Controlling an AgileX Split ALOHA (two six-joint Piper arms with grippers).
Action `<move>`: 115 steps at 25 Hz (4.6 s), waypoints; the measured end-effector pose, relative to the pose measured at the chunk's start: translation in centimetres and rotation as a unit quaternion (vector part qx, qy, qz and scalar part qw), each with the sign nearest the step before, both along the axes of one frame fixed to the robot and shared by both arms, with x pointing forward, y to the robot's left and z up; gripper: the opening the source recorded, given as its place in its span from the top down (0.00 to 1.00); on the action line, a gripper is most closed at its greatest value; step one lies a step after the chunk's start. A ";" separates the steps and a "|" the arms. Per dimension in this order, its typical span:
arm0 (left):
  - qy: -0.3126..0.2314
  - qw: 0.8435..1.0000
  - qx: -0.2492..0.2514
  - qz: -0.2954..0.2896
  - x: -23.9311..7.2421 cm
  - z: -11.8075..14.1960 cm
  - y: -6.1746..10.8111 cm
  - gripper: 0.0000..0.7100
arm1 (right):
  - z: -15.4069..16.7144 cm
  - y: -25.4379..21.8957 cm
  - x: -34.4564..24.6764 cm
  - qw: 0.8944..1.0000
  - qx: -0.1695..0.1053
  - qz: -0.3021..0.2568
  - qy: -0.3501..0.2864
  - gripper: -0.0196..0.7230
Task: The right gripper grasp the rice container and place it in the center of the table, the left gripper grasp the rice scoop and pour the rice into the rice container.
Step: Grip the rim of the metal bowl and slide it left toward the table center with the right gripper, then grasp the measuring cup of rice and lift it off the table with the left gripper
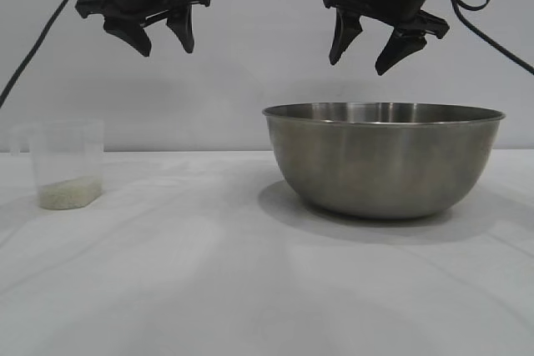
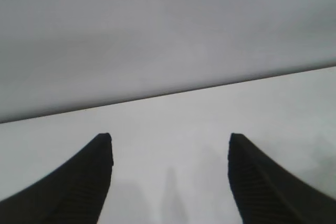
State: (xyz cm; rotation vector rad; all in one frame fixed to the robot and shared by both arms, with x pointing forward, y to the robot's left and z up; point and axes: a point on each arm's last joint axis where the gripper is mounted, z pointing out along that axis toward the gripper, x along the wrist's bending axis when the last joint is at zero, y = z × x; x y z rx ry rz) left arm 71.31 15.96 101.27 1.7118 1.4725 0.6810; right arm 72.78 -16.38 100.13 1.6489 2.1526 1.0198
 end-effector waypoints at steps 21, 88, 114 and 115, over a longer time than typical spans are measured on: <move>0.005 1.000 0.023 -0.005 -0.1 -0.1 0.2 0.35 | 7.7 -3.2 -3.8 0.996 -0.046 0.037 0.060 0.34; 0.015 0.999 0.035 -0.005 -0.2 -0.3 0.3 0.35 | -6.1 -1.4 -6.1 0.958 -0.047 0.033 0.280 0.22; 0.014 0.999 0.036 -0.005 -0.2 -0.3 0.3 0.35 | 5.8 -7.8 -26.6 0.994 -0.092 0.007 -0.052 0.23; 0.014 0.999 0.036 -0.005 -0.2 -0.3 0.3 0.35 | 6.7 -8.0 -28.2 0.995 -0.091 0.015 -0.048 0.23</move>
